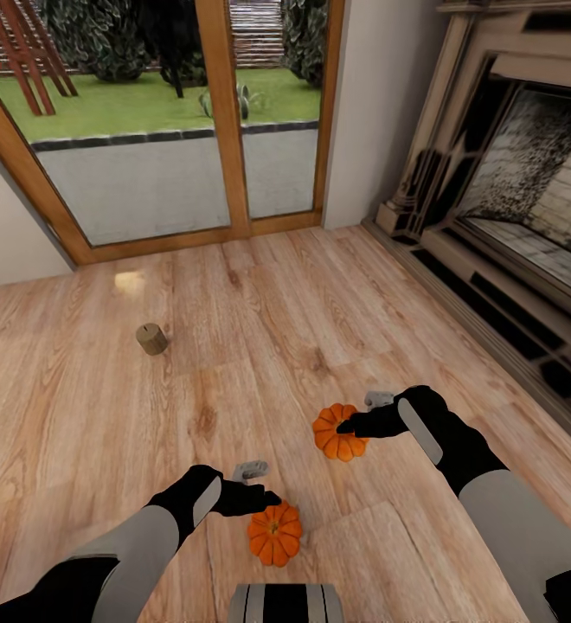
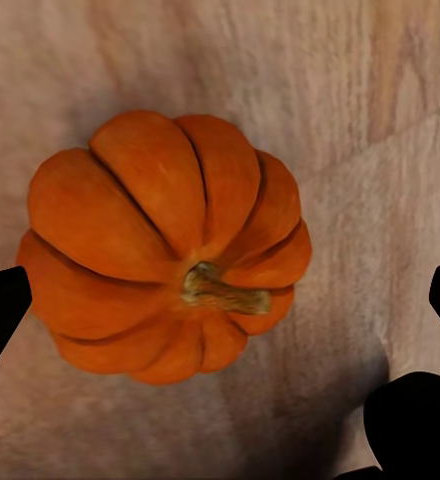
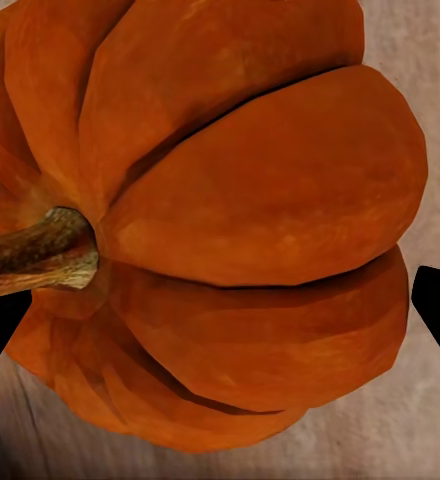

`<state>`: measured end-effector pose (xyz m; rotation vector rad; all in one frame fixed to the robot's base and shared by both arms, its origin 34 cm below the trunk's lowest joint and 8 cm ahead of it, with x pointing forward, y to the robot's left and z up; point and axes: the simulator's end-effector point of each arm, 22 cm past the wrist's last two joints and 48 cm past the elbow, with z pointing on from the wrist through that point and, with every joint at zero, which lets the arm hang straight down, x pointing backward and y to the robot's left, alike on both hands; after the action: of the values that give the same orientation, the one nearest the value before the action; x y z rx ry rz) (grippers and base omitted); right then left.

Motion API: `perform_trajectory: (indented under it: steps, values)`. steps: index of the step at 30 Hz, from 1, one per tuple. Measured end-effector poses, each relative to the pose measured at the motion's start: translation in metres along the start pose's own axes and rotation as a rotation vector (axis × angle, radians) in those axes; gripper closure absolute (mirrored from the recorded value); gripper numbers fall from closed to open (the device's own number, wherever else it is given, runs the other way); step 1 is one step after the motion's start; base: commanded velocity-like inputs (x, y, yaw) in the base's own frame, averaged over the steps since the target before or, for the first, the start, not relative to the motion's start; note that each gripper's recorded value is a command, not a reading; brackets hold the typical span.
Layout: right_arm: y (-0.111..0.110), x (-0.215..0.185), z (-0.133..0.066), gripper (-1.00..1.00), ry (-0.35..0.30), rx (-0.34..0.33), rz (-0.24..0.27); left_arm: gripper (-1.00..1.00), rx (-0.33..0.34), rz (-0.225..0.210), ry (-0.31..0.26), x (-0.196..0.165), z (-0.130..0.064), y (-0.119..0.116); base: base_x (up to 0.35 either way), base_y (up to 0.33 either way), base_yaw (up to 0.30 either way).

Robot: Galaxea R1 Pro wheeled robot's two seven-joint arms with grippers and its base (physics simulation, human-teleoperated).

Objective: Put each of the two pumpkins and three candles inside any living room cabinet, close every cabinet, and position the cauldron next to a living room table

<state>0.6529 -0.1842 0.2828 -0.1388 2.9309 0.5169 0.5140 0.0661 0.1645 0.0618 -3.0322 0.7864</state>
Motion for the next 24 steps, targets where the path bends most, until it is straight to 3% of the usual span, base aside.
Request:
perform_trajectory:
  steps: [10, 17, 24]
  values:
    - [-0.002, 0.004, 0.006, 1.0, 0.012, -0.001, 0.005, -1.0, -0.017, -0.004, 0.01, 0.004, 0.005, 0.006, 0.0, 0.0, 0.0]
    - [-0.002, 0.004, 0.006, 1.0, 0.012, -0.001, 0.005, -1.0, -0.063, -0.006, 0.012, 0.005, 0.005, 0.016, 0.0, 0.0, 0.0]
    - [-0.007, 0.014, 0.021, 1.0, 0.04, -0.002, 0.015, -1.0, -0.076, -0.019, 0.04, 0.015, 0.016, 0.025, 0.0, 0.0, 0.0]
